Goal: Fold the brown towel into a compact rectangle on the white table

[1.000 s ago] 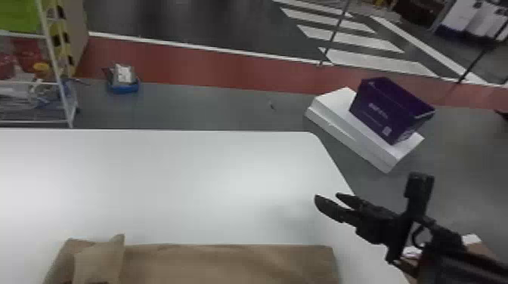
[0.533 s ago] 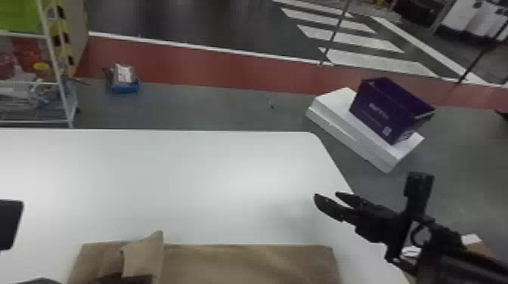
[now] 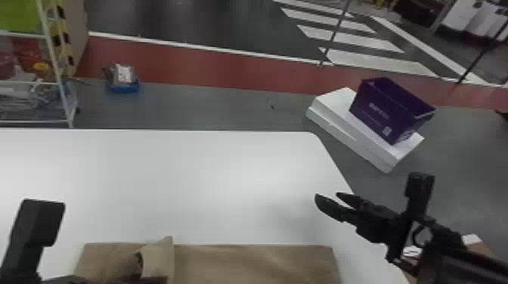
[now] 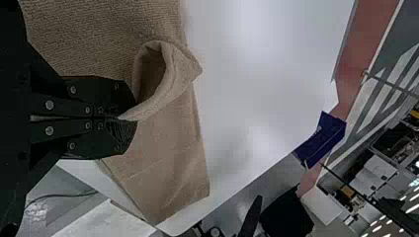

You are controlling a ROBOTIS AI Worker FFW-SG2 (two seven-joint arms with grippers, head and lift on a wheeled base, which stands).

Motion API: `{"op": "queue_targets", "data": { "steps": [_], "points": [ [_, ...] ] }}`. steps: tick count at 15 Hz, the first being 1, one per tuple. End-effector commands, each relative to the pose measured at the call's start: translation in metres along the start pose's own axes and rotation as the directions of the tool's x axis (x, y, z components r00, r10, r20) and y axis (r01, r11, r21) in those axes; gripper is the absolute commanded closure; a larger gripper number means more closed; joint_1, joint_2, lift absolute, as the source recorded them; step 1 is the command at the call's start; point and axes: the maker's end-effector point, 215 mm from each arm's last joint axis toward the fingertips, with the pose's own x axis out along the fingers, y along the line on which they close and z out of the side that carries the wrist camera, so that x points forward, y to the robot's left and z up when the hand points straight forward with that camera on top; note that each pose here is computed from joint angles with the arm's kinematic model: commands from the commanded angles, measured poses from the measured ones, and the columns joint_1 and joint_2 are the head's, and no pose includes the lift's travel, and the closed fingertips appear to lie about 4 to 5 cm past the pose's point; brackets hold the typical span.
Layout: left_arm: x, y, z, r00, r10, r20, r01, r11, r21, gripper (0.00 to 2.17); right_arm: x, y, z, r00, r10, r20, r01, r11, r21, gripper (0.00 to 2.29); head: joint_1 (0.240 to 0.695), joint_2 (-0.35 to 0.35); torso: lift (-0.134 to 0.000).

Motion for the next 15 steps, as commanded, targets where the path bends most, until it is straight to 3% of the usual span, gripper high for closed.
{"op": "queue_targets", "data": {
  "steps": [1, 2, 3, 4, 9, 15],
  "points": [
    [0.007, -0.004, -0.003, 1.0, -0.017, -0.01, 0.017, 1.0, -0.001, 1.26, -0.002, -0.002, 0.0, 1.0, -0.005, 0.001, 0.005, 1.0, -0.001, 0.2, 0.695, -0.35, -0.124],
    [0.009, -0.005, -0.004, 1.0, -0.019, -0.01, 0.019, 1.0, -0.002, 1.0, -0.002, -0.002, 0.0, 1.0, -0.005, -0.001, 0.005, 1.0, 0.0, 0.2, 0.695, -0.35, -0.124],
    [0.01, -0.007, -0.003, 1.0, -0.021, -0.011, 0.021, 1.0, 0.003, 0.19, -0.001, -0.001, -0.001, 1.0, -0.003, -0.001, 0.003, 1.0, -0.001, 0.2, 0.695, -0.35, -0.124],
    [0.011, -0.008, -0.002, 1.0, -0.025, -0.007, 0.025, 1.0, 0.008, 0.0, -0.001, 0.0, 0.0, 1.0, -0.001, 0.0, 0.001, 1.0, -0.001, 0.2, 0.695, -0.35, -0.124],
    [0.009, -0.011, 0.01, 0.999, -0.043, 0.029, 0.042, 0.999, 0.035, 0.03, 0.0, 0.004, 0.0, 1.0, 0.008, -0.001, -0.008, 1.0, -0.001, 0.2, 0.695, -0.35, -0.124],
    [-0.009, 0.014, 0.023, 0.996, -0.003, 0.087, 0.001, 1.0, 0.022, 0.03, 0.001, 0.021, -0.008, 0.999, 0.04, -0.023, -0.04, 0.999, 0.002, 0.2, 0.695, -0.35, -0.124]
  ]
}}
